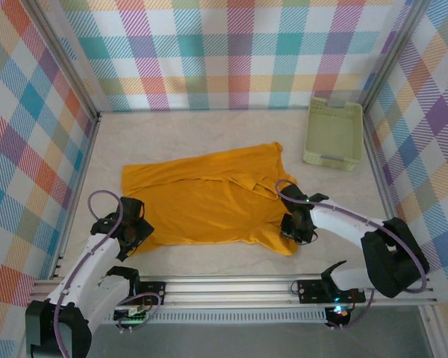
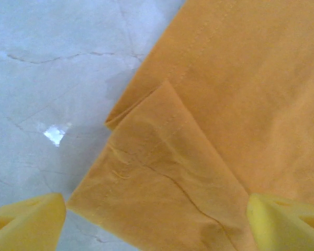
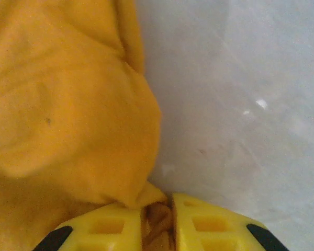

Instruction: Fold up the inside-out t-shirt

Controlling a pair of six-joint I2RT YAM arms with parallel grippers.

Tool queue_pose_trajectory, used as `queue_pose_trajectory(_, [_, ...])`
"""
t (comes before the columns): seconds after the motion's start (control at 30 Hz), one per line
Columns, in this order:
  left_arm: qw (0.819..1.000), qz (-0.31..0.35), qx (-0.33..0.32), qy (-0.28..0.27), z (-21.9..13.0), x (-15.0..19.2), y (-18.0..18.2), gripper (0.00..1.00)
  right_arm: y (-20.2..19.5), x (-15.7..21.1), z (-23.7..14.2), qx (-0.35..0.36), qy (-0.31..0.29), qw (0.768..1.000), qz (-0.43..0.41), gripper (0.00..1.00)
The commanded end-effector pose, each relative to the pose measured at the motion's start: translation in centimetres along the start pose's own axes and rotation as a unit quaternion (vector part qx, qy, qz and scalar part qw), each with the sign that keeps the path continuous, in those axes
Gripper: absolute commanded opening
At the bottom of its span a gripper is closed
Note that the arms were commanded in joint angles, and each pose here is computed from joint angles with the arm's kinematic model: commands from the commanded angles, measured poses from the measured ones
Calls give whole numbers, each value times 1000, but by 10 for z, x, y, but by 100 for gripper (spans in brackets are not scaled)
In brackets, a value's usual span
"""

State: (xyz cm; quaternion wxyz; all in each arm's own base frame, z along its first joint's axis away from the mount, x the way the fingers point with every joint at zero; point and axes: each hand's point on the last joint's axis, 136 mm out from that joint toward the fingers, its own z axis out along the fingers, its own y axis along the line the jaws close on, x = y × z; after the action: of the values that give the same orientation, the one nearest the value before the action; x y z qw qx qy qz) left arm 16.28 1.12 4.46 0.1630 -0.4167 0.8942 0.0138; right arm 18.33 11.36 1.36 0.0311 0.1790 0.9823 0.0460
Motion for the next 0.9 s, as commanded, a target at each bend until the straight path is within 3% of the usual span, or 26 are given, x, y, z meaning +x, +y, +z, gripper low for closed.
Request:
queue_pose_trajectory(0.0, [999, -8, -34, 2, 0, 3, 15, 86, 15, -17, -2, -12, -31, 999, -17, 20])
queue_pose_trajectory(0.13, [999, -18, -22, 24, 8, 14, 12, 76, 12, -21, -4, -3, -41, 999, -20, 18])
queue_pose_trajectory(0.23, [999, -20, -20, 38, 17, 21, 11, 63, 11, -23, -4, 2, -45, 999, -20, 18])
queue_pose_trajectory(0.37, [998, -19, -24, 53, 25, 24, 7, 55, 9, -26, -10, 8, -53, 998, -21, 17])
queue_pose_trajectory(0.57, [998, -14, -24, 48, 32, 20, 1, 41, 1, -34, -24, 18, -73, 997, -20, 17])
queue_pose_trajectory(0.87, [999, 4, -4, 35, 26, 2, -25, 7, -6, -44, -45, 11, -95, 995, -24, 10])
